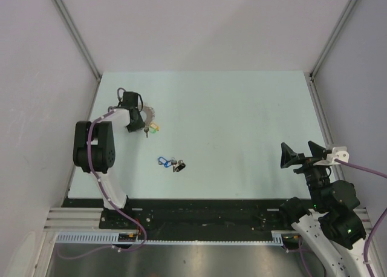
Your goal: Put the keys on the keyring
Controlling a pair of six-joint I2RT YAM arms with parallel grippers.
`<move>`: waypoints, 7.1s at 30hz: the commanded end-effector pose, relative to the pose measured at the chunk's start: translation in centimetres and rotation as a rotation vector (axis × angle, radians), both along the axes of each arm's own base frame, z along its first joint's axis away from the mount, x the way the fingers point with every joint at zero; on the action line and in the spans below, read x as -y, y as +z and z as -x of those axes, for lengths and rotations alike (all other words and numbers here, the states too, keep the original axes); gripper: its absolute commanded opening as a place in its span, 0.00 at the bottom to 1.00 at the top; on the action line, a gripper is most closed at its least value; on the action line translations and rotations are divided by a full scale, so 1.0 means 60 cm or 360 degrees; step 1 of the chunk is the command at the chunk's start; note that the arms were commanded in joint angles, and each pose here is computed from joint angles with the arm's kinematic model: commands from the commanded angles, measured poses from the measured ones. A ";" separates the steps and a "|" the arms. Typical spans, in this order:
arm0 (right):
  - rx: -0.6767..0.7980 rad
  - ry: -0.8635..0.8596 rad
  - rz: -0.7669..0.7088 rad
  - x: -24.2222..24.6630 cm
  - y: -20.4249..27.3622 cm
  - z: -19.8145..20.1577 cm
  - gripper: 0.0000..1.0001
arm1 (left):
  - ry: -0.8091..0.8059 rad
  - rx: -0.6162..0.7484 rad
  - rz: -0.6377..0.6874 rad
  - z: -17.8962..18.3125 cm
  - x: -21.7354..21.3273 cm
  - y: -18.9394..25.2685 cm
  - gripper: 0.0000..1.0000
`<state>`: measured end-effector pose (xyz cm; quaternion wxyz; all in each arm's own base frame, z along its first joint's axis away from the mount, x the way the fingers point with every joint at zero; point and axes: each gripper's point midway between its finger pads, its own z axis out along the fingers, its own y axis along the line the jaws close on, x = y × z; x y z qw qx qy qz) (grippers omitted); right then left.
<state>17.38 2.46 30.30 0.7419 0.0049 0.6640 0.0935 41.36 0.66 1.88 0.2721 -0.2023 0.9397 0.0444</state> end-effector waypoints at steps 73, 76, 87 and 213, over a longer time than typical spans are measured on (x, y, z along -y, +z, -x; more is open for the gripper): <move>-0.1552 0.1047 0.0495 -0.360 -0.324 -0.071 0.65 | -0.1061 0.1178 0.0175 0.312 0.334 0.238 1.00; -0.1509 0.1105 0.0566 -0.382 -0.333 -0.073 0.58 | -0.1018 0.1242 0.0144 0.308 0.320 0.232 1.00; -0.1426 0.1245 0.0836 -0.458 -0.372 -0.102 0.40 | -0.0952 0.1224 0.0139 0.307 0.306 0.158 1.00; -0.0934 0.1381 0.0641 -0.450 -0.288 -0.088 0.00 | -0.1727 0.1297 0.0719 0.360 0.428 0.222 0.96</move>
